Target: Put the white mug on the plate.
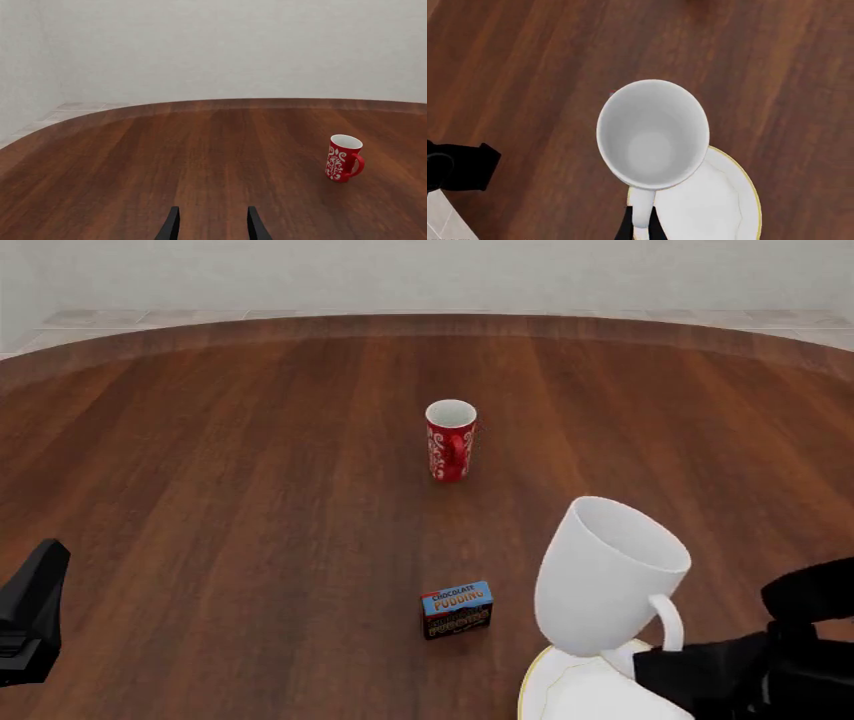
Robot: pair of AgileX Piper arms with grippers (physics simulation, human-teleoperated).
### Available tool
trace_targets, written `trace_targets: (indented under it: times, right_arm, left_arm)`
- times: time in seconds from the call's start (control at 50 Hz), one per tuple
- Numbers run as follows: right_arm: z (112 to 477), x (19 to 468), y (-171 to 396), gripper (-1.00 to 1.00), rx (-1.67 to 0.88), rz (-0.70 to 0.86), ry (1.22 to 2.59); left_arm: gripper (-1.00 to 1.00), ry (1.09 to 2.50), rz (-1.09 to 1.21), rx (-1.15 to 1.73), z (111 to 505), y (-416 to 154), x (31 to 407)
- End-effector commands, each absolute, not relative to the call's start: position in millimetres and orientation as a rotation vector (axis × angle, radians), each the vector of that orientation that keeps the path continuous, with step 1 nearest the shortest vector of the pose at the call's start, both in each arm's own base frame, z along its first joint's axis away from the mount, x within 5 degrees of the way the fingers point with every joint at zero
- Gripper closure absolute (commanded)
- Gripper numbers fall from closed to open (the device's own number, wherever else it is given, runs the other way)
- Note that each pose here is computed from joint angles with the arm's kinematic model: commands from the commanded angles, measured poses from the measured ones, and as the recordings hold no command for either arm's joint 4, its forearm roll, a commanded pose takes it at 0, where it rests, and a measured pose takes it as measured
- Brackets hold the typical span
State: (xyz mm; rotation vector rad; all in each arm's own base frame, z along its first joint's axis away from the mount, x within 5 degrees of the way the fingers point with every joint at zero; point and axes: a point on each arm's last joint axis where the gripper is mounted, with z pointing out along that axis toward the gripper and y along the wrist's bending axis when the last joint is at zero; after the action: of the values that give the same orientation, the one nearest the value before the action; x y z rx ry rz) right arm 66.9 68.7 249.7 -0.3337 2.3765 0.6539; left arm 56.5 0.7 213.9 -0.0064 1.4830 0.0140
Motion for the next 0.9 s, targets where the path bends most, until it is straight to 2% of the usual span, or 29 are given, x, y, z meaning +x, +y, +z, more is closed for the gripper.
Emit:
trace_targets:
  times: [0.02, 0.9]
  right_arm:
    - [243, 60, 60, 1.00, -0.326, 0.642, 2.384]
    - [215, 46, 44, 1.00, -0.321, 0.594, 2.423]
  left_arm:
    - [-1.00, 1.483, 0.014, -0.007, 214, 1, 56]
    - [-1.00, 1.483, 0.014, -0.007, 214, 1, 56]
